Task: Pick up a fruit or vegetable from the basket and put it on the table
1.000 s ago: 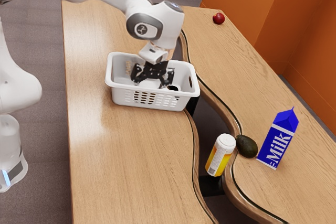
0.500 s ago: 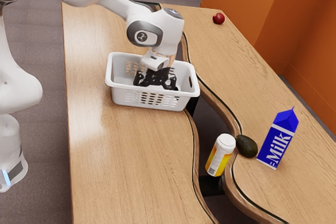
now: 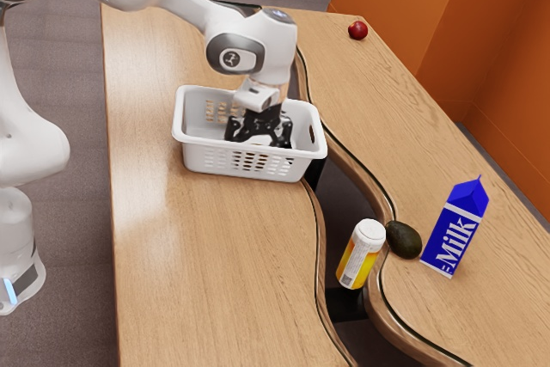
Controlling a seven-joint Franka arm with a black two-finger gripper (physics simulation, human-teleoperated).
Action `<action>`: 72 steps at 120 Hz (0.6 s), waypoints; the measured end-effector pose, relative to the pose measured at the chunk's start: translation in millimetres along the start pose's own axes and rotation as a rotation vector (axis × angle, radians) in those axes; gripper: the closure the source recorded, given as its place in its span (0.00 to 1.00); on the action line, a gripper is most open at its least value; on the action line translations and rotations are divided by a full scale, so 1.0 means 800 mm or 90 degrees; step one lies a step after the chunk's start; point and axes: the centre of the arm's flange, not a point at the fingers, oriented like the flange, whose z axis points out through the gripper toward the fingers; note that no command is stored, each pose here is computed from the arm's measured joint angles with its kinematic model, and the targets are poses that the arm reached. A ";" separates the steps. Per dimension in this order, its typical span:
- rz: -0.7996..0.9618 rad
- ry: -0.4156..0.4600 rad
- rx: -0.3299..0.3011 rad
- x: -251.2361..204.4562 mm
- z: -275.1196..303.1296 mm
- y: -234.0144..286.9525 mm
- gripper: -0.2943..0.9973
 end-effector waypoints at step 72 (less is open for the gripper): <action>-0.012 0.003 -0.004 -0.005 -0.010 -0.006 0.27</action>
